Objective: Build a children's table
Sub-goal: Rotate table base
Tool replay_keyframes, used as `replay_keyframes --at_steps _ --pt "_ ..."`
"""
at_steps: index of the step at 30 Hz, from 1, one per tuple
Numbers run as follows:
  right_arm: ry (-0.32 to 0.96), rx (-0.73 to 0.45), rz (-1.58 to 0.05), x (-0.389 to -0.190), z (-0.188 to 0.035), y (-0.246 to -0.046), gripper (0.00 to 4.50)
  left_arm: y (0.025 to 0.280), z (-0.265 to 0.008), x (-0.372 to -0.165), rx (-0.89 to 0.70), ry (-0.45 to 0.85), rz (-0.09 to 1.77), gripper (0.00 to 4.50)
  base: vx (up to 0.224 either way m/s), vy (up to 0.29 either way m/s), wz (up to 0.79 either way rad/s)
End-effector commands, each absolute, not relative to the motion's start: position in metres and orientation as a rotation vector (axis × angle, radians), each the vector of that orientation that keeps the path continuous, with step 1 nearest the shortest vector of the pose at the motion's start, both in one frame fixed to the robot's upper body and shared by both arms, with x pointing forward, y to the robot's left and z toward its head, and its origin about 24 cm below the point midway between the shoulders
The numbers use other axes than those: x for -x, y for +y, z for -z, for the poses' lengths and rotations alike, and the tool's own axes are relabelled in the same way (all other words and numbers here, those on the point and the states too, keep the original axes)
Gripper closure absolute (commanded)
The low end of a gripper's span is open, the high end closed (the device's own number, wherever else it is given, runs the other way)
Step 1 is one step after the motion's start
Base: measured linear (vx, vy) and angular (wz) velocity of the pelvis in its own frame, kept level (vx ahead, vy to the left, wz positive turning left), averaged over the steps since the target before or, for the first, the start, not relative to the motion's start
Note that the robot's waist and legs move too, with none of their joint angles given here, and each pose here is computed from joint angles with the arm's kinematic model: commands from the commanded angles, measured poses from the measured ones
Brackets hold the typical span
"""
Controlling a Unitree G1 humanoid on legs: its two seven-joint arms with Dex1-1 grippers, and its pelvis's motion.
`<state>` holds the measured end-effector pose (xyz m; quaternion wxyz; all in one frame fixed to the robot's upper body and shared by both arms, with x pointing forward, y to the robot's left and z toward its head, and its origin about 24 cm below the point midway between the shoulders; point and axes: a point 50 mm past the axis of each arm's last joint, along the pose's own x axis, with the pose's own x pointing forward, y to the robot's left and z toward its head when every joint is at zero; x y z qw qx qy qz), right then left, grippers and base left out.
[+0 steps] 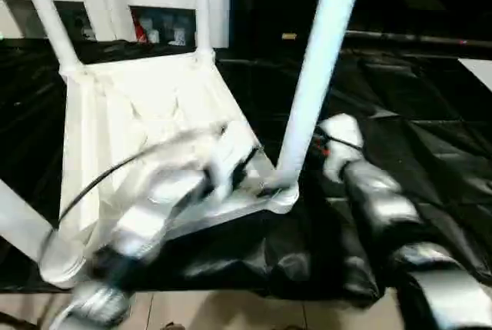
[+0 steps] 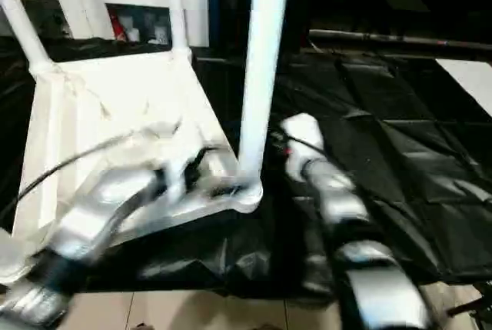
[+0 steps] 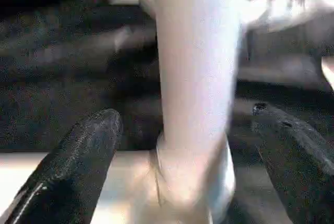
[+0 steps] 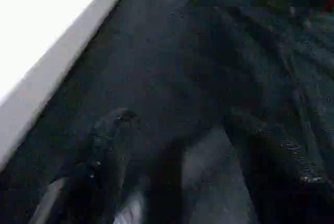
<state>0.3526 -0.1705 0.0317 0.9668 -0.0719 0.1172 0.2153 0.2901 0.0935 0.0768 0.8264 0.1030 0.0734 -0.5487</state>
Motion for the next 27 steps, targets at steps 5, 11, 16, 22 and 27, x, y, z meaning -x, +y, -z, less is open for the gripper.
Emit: replay_keyframes --at_steps 5,11,16,22,27 --pt "0.263 0.215 -0.517 -0.339 -0.037 -0.187 1.36 0.107 -0.064 -0.279 -0.389 0.307 1.135 0.44 0.0 0.0 0.0" --pt "0.289 0.241 -0.871 -0.299 -0.047 -0.184 1.36 0.11 -0.062 -0.277 -0.431 0.344 1.124 1.01 0.0 0.0 0.0" --pt "0.347 0.258 -1.023 -0.278 -0.058 -0.19 1.36 0.105 -0.064 -0.279 -0.426 0.37 1.133 1.37 0.0 0.0 0.0" --pt "0.402 0.272 -1.082 -0.266 -0.063 -0.191 1.36 0.101 -0.063 -0.277 -0.422 0.404 1.172 1.95 0.0 0.0 0.0" --pt "0.43 0.261 -1.118 -0.26 -0.067 -0.191 1.36 0.104 -0.062 -0.274 -0.439 0.434 1.195 2.31 0.0 0.0 0.0"
